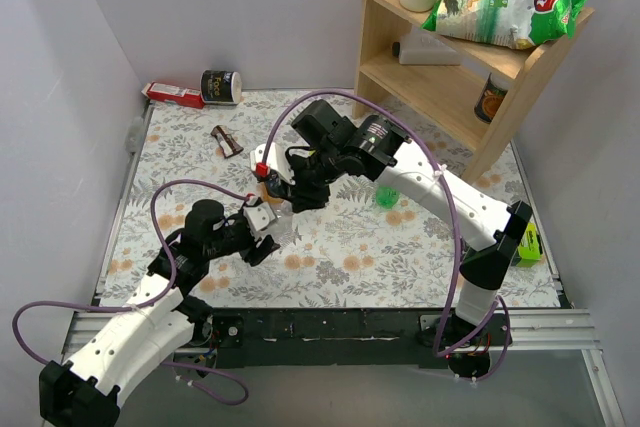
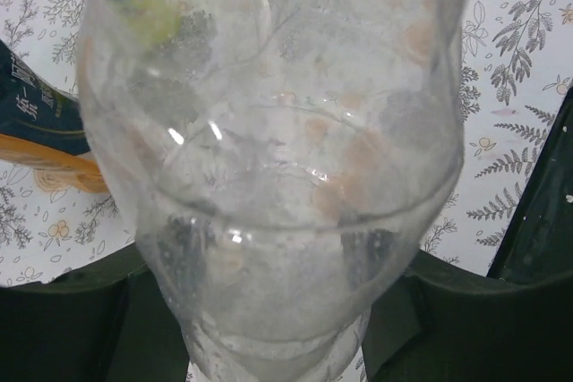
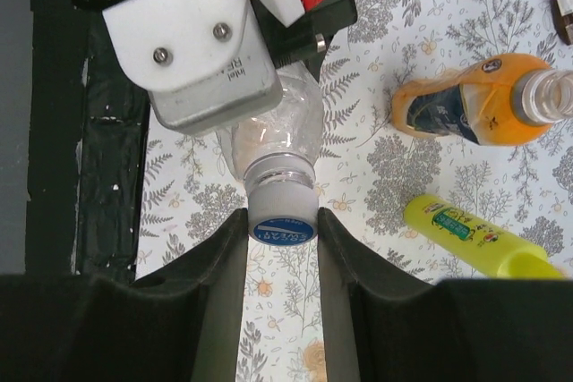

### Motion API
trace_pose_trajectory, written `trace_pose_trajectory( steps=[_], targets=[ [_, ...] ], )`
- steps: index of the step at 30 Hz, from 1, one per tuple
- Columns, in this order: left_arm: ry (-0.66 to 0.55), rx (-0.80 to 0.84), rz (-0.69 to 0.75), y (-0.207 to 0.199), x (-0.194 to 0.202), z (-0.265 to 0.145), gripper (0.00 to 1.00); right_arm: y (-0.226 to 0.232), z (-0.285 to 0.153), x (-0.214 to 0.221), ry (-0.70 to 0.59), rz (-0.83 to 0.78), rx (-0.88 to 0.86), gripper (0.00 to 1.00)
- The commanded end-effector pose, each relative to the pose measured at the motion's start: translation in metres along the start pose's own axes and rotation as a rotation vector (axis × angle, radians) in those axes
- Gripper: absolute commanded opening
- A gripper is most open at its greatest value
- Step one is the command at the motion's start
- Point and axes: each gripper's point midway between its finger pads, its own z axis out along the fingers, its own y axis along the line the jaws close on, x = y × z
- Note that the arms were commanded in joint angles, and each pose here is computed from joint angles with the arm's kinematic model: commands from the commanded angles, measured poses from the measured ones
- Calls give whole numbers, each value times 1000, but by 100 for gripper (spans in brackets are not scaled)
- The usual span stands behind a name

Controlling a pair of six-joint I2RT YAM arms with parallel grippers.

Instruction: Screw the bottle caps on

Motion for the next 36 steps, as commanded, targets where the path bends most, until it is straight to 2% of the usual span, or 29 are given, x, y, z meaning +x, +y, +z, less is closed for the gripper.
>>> trace_pose_trajectory(
  steps=[1,11,17,21,24,28,32,33,36],
  targets=[
    [-388,-9,155,6,-119,-25,0,36,17,56,208,84,-156,22],
    [-378,68,181,-8,-115,-25,0,38,13,60,221,65,-156,23],
    [-363,112,260,-14,-107,-21,0,25,10,54,228,-40,-131,22],
    [-339,146,239,-16,-104,-16,0,18,8,49,218,-149,-123,20],
    [-265,183,184,-18,-90,-7,0,3,-4,31,166,-194,-29,18],
    [-228,192,146,-22,-75,-7,0,-8,-46,15,131,-251,99,18],
    [-167,196,130,-26,-56,-9,0,0,-77,32,176,-269,142,17],
    [-159,191,133,-27,-53,-10,0,0,-90,30,154,-281,180,17],
    [-143,189,137,-28,-47,-11,0,-2,-94,43,150,-292,211,17]
  ],
)
